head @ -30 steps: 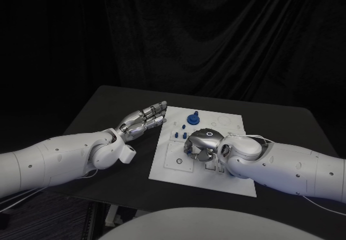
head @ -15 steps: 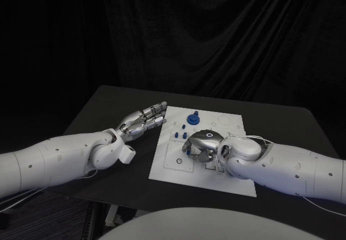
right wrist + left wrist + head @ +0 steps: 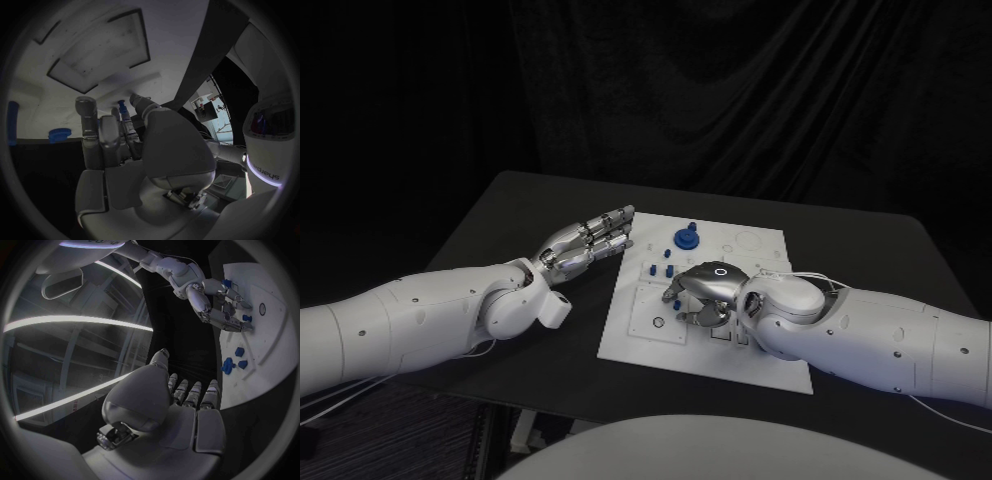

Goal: Assemble the parts on the task board

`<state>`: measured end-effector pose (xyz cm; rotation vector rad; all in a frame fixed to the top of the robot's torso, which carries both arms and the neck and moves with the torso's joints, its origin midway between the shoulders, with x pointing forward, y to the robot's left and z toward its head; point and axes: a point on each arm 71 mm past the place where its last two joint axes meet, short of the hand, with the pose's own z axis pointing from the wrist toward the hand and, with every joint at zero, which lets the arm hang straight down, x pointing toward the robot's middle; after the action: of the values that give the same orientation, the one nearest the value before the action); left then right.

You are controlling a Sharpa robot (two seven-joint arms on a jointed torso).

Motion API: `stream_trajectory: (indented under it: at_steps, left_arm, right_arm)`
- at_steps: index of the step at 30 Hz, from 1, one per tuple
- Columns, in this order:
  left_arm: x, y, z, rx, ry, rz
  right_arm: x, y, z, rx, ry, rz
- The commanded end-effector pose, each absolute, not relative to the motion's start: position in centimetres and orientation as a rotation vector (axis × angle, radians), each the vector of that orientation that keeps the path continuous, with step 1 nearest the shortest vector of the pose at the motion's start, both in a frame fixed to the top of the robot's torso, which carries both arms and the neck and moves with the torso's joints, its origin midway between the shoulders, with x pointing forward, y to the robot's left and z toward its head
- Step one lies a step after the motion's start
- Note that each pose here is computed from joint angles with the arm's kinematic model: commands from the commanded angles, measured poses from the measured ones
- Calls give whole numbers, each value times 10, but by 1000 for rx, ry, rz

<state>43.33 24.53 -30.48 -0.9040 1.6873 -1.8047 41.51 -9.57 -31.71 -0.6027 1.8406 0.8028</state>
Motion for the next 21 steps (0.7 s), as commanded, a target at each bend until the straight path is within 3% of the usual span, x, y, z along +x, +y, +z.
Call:
stream_trajectory:
  at_steps: [1,8,16,21]
  left_arm:
    - [433,244,-305,-910,1681,-1828]
    - [432,245,-305,-911,1678,-1825]
    - [432,246,-305,-911,1675,-1819]
    - [432,247,-305,-912,1674,-1816]
  right_arm:
    - [413,-100,-318,-588,1836,786]
    - [415,-112,-298,-559,1770,793]
    - [429,-142,-240,-498,1696,762]
    - [436,-166,-224,-468,1702,698]
